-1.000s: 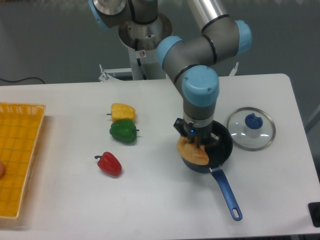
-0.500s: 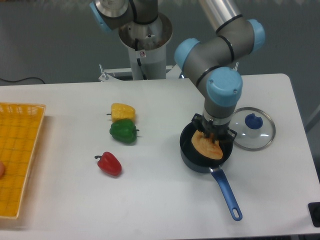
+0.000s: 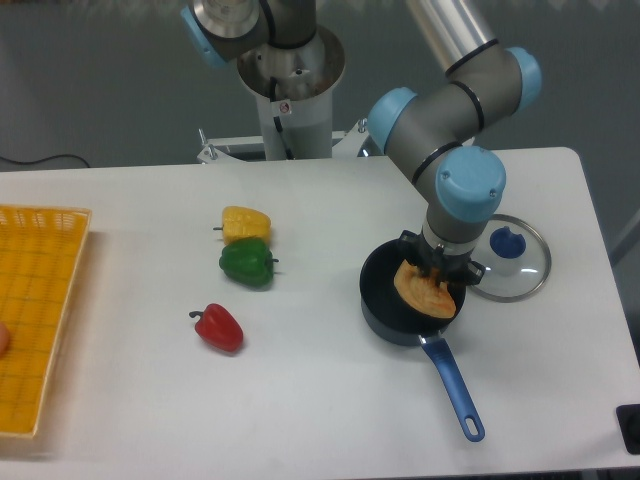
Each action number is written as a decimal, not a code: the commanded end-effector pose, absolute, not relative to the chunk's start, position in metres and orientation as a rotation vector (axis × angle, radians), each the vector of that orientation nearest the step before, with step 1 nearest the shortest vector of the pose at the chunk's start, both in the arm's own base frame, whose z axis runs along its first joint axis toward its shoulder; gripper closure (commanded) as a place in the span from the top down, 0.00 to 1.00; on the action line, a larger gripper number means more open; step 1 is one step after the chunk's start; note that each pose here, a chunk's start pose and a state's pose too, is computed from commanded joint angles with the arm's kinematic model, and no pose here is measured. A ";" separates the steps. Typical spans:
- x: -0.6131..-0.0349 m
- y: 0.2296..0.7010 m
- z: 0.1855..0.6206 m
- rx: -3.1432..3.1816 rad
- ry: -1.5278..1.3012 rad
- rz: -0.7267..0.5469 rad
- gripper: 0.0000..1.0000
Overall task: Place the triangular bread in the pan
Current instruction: 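Open the gripper to release the bread into the pan and hold position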
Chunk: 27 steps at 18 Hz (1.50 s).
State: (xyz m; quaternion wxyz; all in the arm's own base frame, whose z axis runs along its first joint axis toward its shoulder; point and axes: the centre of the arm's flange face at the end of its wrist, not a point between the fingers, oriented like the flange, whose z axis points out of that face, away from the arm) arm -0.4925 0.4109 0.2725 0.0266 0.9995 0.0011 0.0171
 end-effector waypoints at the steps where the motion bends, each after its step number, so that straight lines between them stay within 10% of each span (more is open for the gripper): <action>1: -0.492 0.412 0.271 3.089 0.003 0.059 0.28; 25: -0.483 0.426 0.262 3.080 0.015 0.077 0.35; 27: -0.483 0.426 0.261 3.079 0.013 0.079 0.49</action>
